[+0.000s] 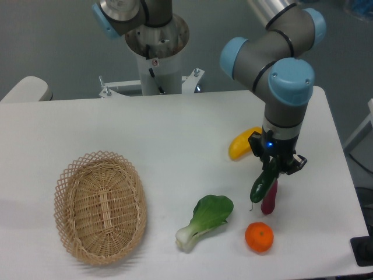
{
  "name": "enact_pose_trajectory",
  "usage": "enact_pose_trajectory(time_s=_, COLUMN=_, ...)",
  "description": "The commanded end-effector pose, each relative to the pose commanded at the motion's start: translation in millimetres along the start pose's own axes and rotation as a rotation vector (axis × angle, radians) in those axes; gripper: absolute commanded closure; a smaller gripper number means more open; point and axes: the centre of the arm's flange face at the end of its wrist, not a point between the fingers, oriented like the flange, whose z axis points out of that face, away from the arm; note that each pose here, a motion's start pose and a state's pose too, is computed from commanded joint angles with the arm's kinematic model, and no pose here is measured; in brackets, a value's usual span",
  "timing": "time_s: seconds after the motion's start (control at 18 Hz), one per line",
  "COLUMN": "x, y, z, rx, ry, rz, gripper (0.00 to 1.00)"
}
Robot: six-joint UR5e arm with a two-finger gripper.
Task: Pick up the cucumber from the basket
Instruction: 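Carry the held cucumber away from the basket toward the purple eggplant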
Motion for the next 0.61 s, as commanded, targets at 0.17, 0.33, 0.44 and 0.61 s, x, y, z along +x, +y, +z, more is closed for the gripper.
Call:
enact_pose_trajectory(time_s=0.17, x=0.3, y=0.1, z=1.7, rx=-0.001, ry=0.003, rz=0.0, gripper=0.82)
enact_pose_trajectory(time_s=0.33, x=0.2, y=1.2, z=0.8, rx=-0.002, ry=0.003, rz=0.0, gripper=0.82)
enact_pose_trajectory(time_s=0.44, x=0.7, y=1.3, z=0.5, rx=-0.002, ry=0.003, rz=0.0, gripper=0.82)
enact_pose_trajectory(time_s=0.61, x=1.0, y=0.1, z=0.3, rx=0.001, ry=0.002, rz=0.0, gripper=0.82)
